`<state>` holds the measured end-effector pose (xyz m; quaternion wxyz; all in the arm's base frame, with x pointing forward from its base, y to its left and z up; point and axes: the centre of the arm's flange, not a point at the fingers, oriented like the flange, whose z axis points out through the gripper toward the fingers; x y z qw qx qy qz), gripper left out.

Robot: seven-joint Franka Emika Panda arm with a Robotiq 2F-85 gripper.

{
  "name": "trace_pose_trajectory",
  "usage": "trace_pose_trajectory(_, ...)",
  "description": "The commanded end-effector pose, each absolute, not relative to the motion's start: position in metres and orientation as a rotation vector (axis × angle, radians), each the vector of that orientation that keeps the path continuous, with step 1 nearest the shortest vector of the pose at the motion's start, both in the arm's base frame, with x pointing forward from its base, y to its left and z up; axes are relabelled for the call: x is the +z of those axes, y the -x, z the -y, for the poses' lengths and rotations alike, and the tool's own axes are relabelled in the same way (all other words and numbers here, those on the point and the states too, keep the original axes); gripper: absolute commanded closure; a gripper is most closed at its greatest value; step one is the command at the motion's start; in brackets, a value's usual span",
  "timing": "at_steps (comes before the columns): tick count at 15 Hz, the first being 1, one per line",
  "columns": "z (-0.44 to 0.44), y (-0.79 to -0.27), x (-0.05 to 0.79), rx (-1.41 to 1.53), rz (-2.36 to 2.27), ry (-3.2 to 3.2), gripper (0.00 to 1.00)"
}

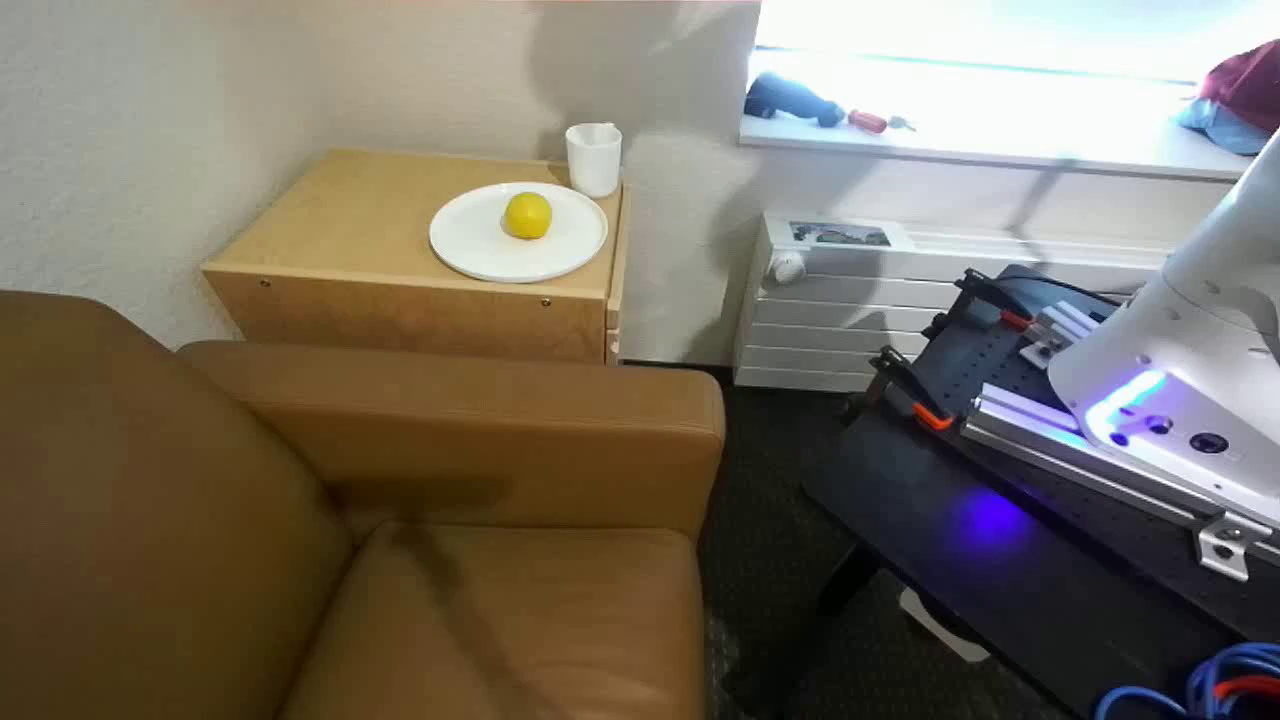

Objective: Push the white plate on the nightstand backwards

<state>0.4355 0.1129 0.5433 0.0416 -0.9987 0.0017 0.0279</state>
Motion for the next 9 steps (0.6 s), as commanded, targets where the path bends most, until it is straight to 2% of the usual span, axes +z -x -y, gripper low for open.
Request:
trace_pose_trajectory(1,-0.113,-0.435,0.543,0.085,-0.005,3.057,0.0)
trace_pose_trajectory(6,-0.113,-0.435,0.543,0.085,-0.005,3.057,0.0)
trace_pose_trajectory(9,-0.133,-0.461,0.486,0.143,-0.195,3.04,0.0)
